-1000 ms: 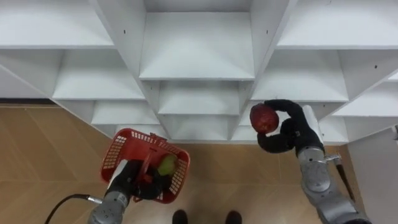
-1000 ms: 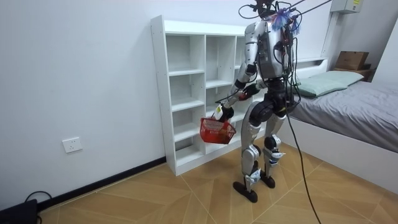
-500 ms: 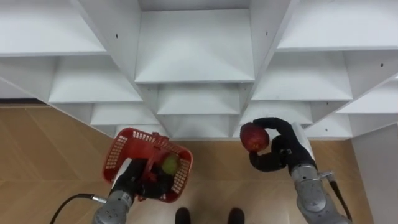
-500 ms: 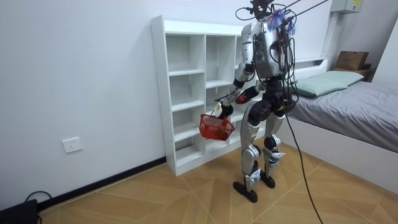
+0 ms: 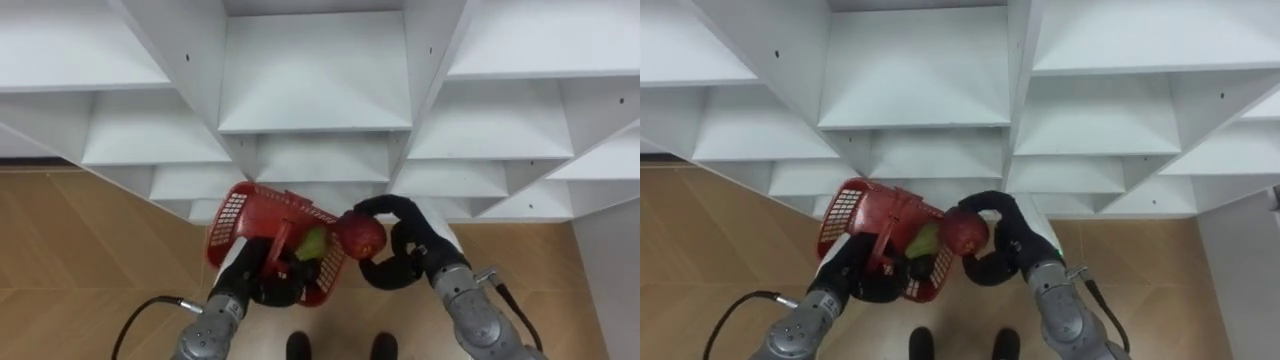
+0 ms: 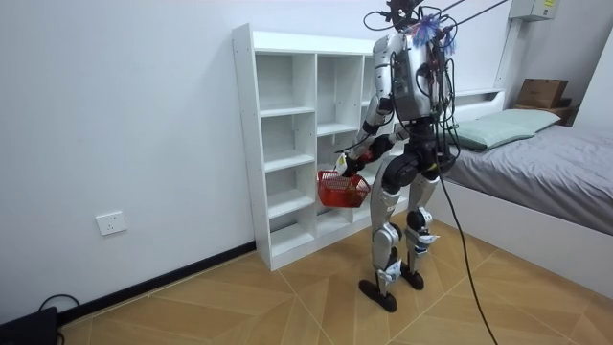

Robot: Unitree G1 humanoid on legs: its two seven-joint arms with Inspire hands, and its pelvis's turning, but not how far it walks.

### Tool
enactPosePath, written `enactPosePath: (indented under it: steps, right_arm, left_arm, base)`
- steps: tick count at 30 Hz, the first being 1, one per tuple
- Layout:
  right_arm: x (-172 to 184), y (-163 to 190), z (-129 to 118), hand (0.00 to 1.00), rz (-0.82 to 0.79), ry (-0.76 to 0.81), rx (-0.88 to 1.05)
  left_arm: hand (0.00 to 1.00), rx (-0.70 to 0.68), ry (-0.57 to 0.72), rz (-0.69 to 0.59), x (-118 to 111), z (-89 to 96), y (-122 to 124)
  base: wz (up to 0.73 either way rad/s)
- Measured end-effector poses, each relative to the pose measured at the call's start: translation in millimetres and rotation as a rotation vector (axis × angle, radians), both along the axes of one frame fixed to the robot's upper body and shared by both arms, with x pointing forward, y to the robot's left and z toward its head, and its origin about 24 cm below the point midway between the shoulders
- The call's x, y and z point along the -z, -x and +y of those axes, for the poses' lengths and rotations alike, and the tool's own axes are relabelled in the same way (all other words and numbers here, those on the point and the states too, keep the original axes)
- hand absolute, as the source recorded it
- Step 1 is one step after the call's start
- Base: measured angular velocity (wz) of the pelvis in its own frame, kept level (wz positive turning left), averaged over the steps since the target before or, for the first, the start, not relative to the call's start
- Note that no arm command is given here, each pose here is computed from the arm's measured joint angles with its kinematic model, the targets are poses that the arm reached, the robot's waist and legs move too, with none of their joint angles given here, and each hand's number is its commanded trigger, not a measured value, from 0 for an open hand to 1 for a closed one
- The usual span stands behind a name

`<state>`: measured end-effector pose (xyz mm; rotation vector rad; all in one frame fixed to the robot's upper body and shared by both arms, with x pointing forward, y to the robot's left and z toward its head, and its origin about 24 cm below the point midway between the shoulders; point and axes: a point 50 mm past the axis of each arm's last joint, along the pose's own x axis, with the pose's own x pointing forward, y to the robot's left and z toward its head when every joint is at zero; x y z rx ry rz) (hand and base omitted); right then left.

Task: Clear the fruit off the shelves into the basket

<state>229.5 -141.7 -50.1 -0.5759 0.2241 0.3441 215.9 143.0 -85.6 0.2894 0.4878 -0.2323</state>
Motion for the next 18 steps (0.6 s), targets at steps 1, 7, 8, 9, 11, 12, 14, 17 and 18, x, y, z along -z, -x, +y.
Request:
enactPosePath:
  steps: [1, 7, 8, 9, 11, 12, 14, 17, 18]
  right_arm:
    - [0.3, 0.1, 0.3, 1.00, 0.005, 0.001, -0.004]
    - [2.8, -1.3, 1.0, 1.00, 0.042, 0.023, -0.028]
    - [3.5, -1.6, 1.1, 1.00, 0.048, 0.024, -0.030]
    - [3.5, -2.3, 2.5, 1.00, 0.052, 0.024, -0.033]
    - [2.3, -4.0, 3.1, 1.00, 0.046, 0.024, -0.035]
    - [1.6, -4.8, 3.7, 1.00, 0.044, 0.022, -0.036]
    - [1.6, -4.9, 5.8, 1.00, 0.043, 0.016, -0.038]
    - [1.1, -5.4, 9.1, 1.00, 0.042, 0.007, -0.043]
    - [1.1, -5.4, 9.5, 1.00, 0.043, 0.007, -0.044]
  left_arm:
    - [1.00, 0.001, 0.001, -0.001, -0.2, -0.2, -0.1]
    - [1.00, 0.021, 0.009, -0.010, -3.3, -2.0, -4.9]
    - [1.00, 0.028, 0.013, -0.011, -4.0, -2.7, -6.0]
    - [1.00, 0.030, 0.014, -0.013, -4.6, -2.9, -6.9]
    - [1.00, 0.032, 0.014, -0.019, -5.7, -3.3, -8.6]
    - [1.00, 0.033, 0.014, -0.022, -6.5, -3.7, -9.8]
    - [1.00, 0.034, 0.014, -0.025, -7.2, -3.8, -10.7]
    - [1.00, 0.035, 0.018, -0.029, -8.2, -4.5, -12.2]
    - [1.00, 0.031, 0.027, -0.028, -8.4, -4.7, -12.5]
  base:
    - [0.00]
    - [0.00]
    - [0.00]
    - [0.00]
    - [0.00]
    - [0.00]
    - [0.00]
    - [0.00]
    - [0.00]
